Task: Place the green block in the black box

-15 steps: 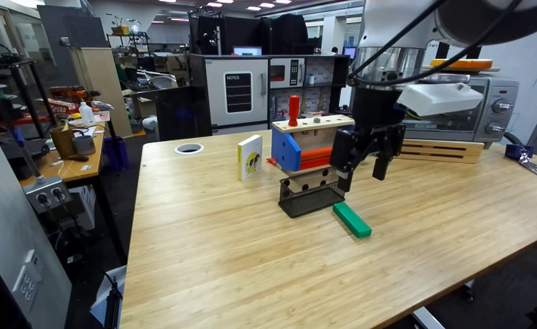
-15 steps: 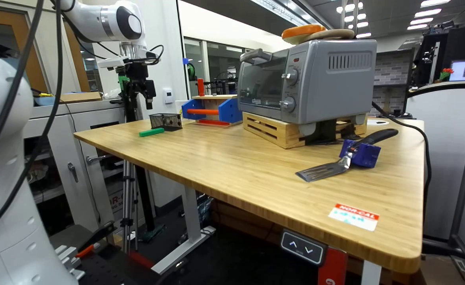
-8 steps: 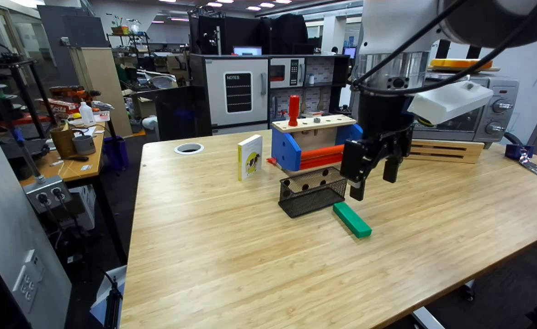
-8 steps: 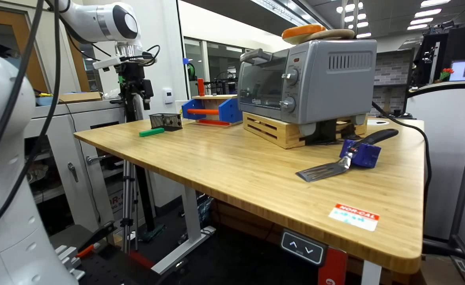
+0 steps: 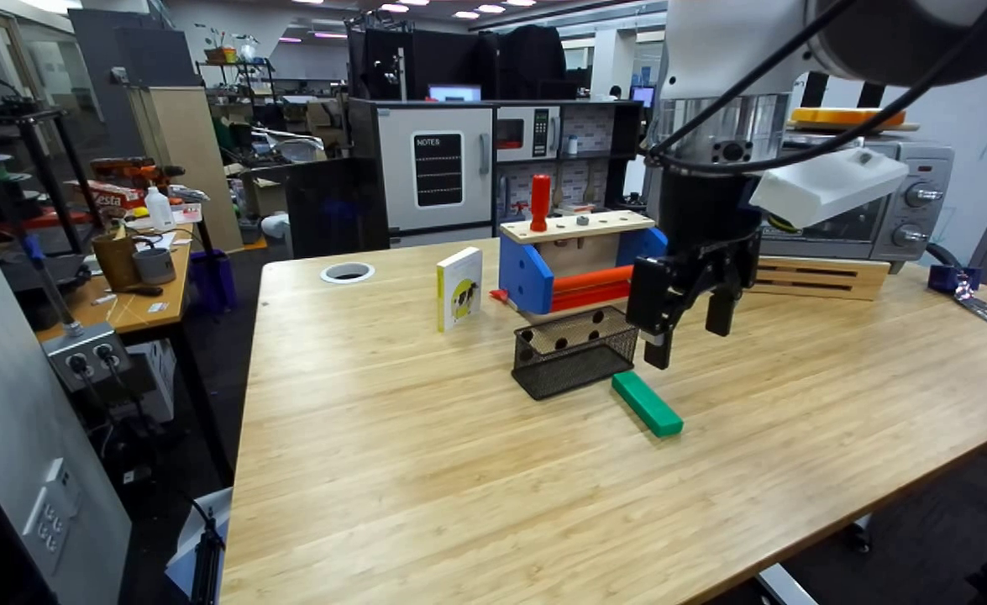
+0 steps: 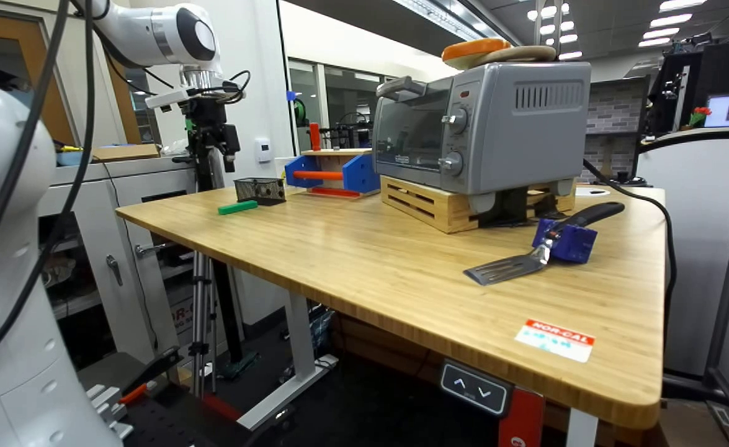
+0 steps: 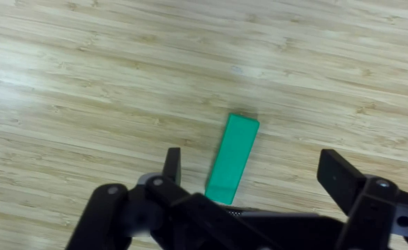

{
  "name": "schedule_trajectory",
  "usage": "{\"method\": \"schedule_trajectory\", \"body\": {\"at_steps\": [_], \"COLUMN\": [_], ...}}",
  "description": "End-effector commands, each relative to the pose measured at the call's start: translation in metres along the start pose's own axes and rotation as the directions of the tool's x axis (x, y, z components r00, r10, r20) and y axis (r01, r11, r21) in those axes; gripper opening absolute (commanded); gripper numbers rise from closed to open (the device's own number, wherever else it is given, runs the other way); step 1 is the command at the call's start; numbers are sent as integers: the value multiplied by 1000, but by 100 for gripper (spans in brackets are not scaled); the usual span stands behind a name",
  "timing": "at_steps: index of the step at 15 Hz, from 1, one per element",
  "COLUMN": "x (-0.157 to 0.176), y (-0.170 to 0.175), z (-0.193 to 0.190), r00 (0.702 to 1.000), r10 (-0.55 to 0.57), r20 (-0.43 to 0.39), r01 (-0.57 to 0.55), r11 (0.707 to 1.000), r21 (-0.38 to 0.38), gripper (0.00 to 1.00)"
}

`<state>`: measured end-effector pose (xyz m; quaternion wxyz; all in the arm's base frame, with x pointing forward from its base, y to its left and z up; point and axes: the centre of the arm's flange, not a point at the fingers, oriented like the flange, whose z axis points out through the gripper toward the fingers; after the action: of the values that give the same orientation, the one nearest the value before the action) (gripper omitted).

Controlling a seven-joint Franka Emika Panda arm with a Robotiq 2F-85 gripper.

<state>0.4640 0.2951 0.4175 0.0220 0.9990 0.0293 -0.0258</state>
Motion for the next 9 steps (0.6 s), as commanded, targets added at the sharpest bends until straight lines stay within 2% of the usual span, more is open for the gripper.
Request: {"method": "schedule_trajectory", "body": {"at_steps": [1,6,8,9], "x": [-6,-12,-6,0], "y": [5,-3,-13,-19], "z": [8,24,21,18], "r00": [985,915,913,921], "r10": [146,363,375,365], "r20": [94,175,159,138], "r01": [-137,-313,-332,-332], "r11": [986,915,911,919], "r21": [-93,-255,-244,-214], "gripper": [100,100,100,100]}}
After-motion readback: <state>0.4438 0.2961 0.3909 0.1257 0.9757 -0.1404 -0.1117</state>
